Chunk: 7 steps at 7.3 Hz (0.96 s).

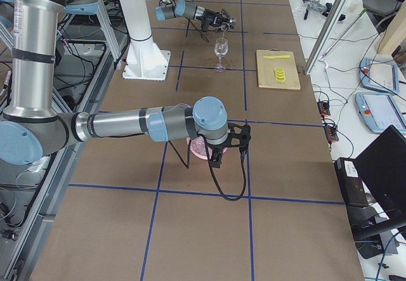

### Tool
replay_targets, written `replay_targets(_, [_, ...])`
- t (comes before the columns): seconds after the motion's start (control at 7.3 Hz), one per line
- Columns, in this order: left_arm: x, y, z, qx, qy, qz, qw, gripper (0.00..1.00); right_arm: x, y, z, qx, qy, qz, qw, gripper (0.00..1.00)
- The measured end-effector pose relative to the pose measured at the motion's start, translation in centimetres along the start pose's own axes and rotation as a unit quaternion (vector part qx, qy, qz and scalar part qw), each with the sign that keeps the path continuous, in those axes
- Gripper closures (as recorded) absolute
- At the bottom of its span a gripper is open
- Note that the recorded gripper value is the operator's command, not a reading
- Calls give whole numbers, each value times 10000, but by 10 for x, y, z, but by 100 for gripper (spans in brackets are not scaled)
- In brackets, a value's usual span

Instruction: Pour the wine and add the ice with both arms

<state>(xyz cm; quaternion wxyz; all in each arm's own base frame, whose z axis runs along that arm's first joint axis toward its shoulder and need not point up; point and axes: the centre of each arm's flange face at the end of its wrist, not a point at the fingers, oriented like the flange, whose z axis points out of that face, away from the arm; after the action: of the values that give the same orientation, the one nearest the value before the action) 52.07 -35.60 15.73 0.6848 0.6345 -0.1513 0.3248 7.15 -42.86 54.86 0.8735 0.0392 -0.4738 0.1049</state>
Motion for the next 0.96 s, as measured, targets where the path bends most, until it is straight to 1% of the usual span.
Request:
replay_targets(0.27, [-4, 1, -1, -54, -116, 460, 9989, 100, -21, 1, -4, 27, -48, 130, 9999, 0])
replay_targets(0.55, [-1, 0, -1, -115, -159, 725, 9972, 100, -49, 3, -4, 3, -77, 207, 9998, 0])
replay_targets(0.82, [0, -1, -4, -104, -158, 714, 9973, 100, -78, 5, -1, -22, -77, 199, 9998, 0])
replay_targets(0.96, [0, -1, -6, -75, -158, 519, 9985, 100, -88, 3, 2, -15, -26, 164, 9999, 0])
